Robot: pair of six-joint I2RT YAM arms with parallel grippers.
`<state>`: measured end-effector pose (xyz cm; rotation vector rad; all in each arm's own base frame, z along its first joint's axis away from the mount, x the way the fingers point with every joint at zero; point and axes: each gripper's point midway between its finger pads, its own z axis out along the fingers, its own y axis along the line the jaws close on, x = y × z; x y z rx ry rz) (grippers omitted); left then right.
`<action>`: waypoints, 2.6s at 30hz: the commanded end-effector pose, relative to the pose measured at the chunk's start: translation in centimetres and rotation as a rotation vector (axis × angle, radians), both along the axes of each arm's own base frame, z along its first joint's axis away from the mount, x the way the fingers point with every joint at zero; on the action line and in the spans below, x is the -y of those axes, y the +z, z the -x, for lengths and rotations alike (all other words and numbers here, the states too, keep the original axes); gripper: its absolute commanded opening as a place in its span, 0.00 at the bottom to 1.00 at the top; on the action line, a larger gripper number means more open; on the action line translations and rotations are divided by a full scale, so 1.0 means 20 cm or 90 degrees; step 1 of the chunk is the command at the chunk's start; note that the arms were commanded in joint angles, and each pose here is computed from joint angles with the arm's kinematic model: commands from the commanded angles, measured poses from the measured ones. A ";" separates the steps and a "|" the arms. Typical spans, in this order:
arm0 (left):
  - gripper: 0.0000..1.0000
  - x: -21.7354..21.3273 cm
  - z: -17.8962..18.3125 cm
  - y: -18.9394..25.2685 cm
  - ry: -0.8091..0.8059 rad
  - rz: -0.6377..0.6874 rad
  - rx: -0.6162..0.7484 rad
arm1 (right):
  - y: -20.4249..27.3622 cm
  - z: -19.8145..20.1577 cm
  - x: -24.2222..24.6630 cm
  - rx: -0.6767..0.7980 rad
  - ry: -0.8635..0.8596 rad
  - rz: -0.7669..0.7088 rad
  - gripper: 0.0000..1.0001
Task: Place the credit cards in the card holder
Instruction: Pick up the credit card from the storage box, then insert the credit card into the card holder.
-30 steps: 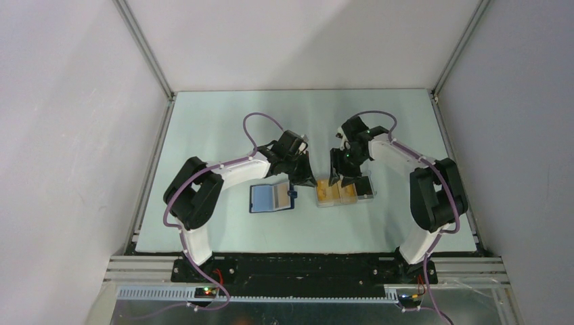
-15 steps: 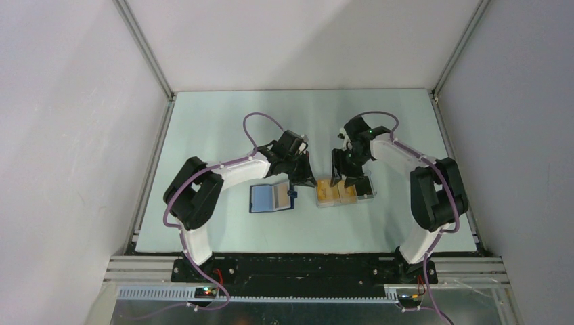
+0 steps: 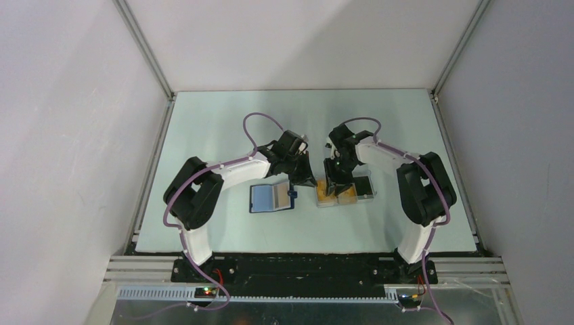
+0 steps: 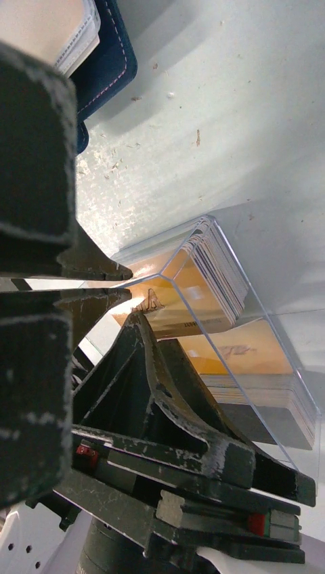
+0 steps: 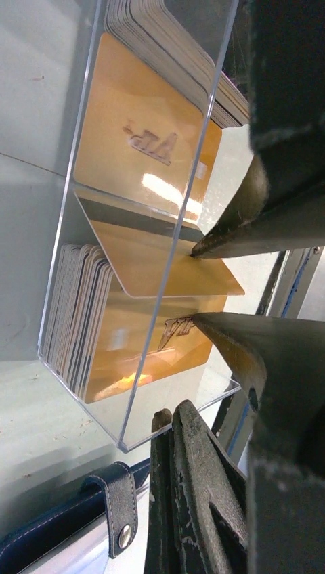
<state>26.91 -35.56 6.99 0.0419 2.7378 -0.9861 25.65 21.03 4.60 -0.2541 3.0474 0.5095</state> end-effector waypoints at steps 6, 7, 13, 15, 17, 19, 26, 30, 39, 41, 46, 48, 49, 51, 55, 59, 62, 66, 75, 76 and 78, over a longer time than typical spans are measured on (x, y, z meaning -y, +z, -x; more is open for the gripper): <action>0.00 -0.01 0.06 -0.13 -0.013 -0.045 -0.015 | 0.02 -0.05 0.09 0.017 -0.021 0.033 0.24; 0.00 -0.01 0.06 -0.13 -0.013 -0.044 -0.014 | 0.02 -0.05 0.09 0.017 -0.022 0.033 0.23; 0.00 -0.01 0.06 -0.13 -0.013 -0.044 -0.013 | 0.03 -0.06 0.14 0.013 -0.032 0.039 0.20; 0.00 -0.01 0.06 -0.13 -0.013 -0.044 -0.014 | 0.04 -0.06 0.15 0.015 -0.034 0.038 0.20; 0.00 -0.01 0.06 -0.13 -0.013 -0.044 -0.014 | 0.04 -0.07 0.16 0.018 -0.039 0.039 0.20; 0.00 -0.01 0.06 -0.13 -0.013 -0.043 -0.014 | 0.04 -0.07 0.17 0.017 -0.042 0.041 0.19; 0.00 0.00 0.05 -0.11 -0.013 -0.040 -0.010 | 0.01 -0.05 0.14 -0.003 -0.034 0.020 0.10; 0.00 0.00 0.04 -0.08 -0.013 -0.033 0.000 | 0.05 -0.06 0.11 0.004 -0.033 -0.010 0.00; 0.40 0.03 -0.05 0.27 0.016 0.023 0.097 | 0.33 -0.09 0.15 0.088 -0.044 -0.033 0.00; 0.53 0.02 -0.07 0.38 0.027 0.041 0.126 | 0.40 -0.10 0.16 0.107 -0.044 -0.040 0.00; 0.65 -0.06 -0.09 0.54 0.057 0.069 0.163 | 0.56 -0.12 0.15 0.150 -0.039 -0.070 0.00; 0.65 -0.13 -0.10 0.56 0.074 0.073 0.166 | 0.62 -0.12 0.11 0.163 -0.031 -0.096 0.00; 0.65 -0.16 -0.09 0.60 0.079 0.082 0.173 | 0.64 -0.12 0.08 0.170 -0.024 -0.107 0.00; 0.65 -0.27 -0.09 0.58 0.099 0.078 0.170 | 0.69 -0.13 0.02 0.182 -0.012 -0.124 0.00; 0.64 -0.53 -0.07 0.45 0.153 0.057 0.148 | 0.73 -0.13 -0.16 0.185 0.025 -0.159 0.00; 0.62 -0.82 0.00 0.27 0.223 0.028 0.110 | 0.72 -0.09 -0.41 0.163 0.074 -0.216 0.00; 0.61 -1.02 0.05 0.13 0.282 -0.021 0.080 | 0.70 -0.03 -0.60 0.135 0.109 -0.271 0.00; 0.58 -1.14 0.12 0.01 0.305 -0.093 0.041 | 0.64 0.03 -0.80 0.087 0.137 -0.347 0.00; 0.50 -1.22 0.13 -0.14 0.294 -0.186 -0.010 | 0.42 0.10 -0.97 0.019 0.143 -0.383 0.00; 0.50 -1.22 0.13 -0.15 0.289 -0.190 -0.011 | 0.38 0.12 -0.98 0.010 0.144 -0.377 0.00; 0.49 -1.22 0.12 -0.17 0.282 -0.198 -0.015 | 0.33 0.13 -0.99 0.002 0.146 -0.364 0.00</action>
